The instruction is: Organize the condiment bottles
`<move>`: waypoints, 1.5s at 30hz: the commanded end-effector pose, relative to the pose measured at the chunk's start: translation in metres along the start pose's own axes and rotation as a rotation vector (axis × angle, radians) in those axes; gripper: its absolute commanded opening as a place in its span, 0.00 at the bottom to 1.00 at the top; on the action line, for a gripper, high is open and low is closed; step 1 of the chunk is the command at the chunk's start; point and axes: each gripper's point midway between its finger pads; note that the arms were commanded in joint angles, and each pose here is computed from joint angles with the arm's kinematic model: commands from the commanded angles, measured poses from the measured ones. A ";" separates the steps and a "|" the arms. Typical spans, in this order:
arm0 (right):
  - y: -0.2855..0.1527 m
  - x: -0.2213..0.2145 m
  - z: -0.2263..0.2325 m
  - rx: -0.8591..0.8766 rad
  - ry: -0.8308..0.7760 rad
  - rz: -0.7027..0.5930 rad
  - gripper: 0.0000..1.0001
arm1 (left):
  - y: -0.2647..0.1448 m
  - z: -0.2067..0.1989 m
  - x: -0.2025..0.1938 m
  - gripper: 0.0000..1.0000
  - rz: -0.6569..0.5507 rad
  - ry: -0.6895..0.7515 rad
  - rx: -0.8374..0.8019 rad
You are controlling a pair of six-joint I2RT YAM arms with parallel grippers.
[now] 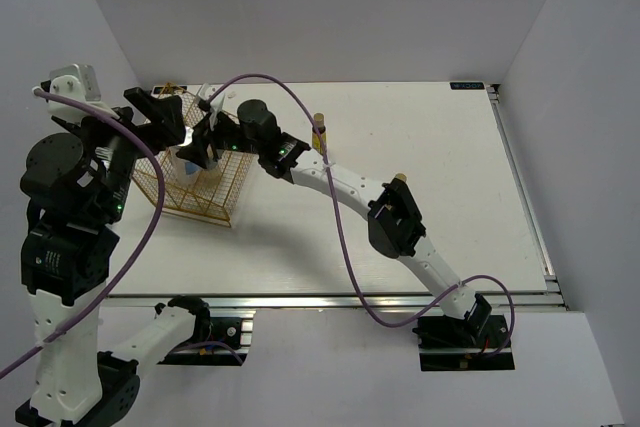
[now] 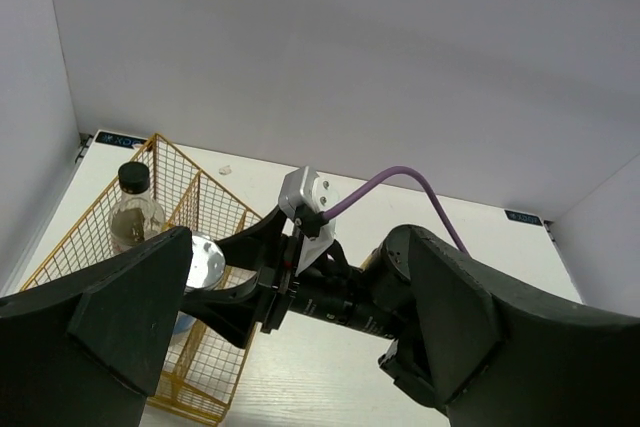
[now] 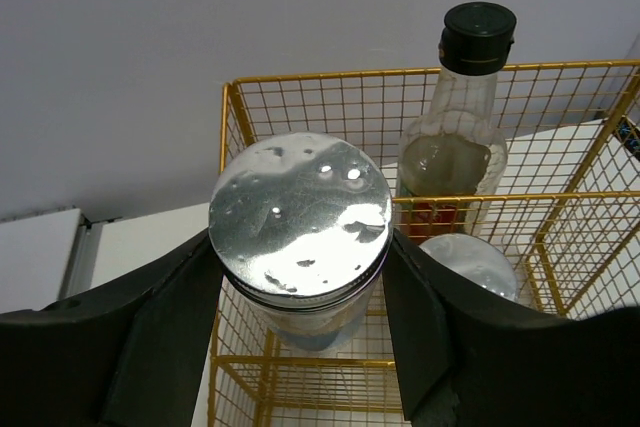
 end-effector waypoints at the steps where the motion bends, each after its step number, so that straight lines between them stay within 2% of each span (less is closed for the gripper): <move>1: 0.005 0.031 0.007 0.010 -0.122 -0.111 0.00 | -0.001 -0.002 -0.004 0.98 0.007 -0.013 -0.015; 11: 0.018 -0.002 0.003 -0.024 -0.164 -0.076 0.02 | -0.003 -0.004 -0.011 0.98 0.022 -0.023 -0.024; 15: 0.019 -0.013 -0.002 -0.045 -0.161 -0.061 0.21 | -0.003 -0.005 -0.013 0.98 0.027 -0.026 -0.031; 17: 0.019 -0.016 -0.003 -0.048 -0.164 -0.054 0.24 | -0.003 -0.005 -0.014 0.98 0.030 -0.026 -0.030; 18: 0.019 -0.020 -0.004 -0.051 -0.161 -0.046 0.30 | -0.003 -0.005 -0.014 0.98 0.030 -0.025 -0.029; 21: 0.018 -0.023 -0.004 -0.050 -0.160 -0.037 0.40 | -0.001 -0.006 -0.015 0.98 0.034 -0.025 -0.033; 24: 0.016 -0.023 0.000 -0.037 -0.155 -0.030 0.59 | 0.001 -0.008 -0.017 0.98 0.039 -0.025 -0.041; 33: 0.008 -0.013 0.014 0.007 -0.163 -0.021 0.77 | 0.003 -0.012 -0.019 0.98 0.042 -0.038 -0.059; 38: 0.002 0.011 0.024 0.022 -0.156 -0.056 0.80 | 0.004 -0.018 -0.020 0.98 0.043 -0.056 -0.084; 41: -0.010 0.051 0.042 0.053 -0.151 -0.116 0.78 | 0.007 -0.027 -0.014 0.97 0.030 -0.071 -0.126; 43: -0.026 0.088 0.058 0.089 -0.159 -0.162 0.73 | 0.013 -0.040 -0.011 0.93 0.026 -0.082 -0.185; 45: -0.040 0.098 0.060 0.091 -0.146 -0.153 0.61 | 0.019 -0.051 -0.006 0.86 0.016 -0.101 -0.235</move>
Point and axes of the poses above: each gripper's point midway between its finger pads, its own y axis out along the fingers, its own z axis along the line the jaws close on, x = y × z, and after that the axes turned 9 degrees about y, right-handed
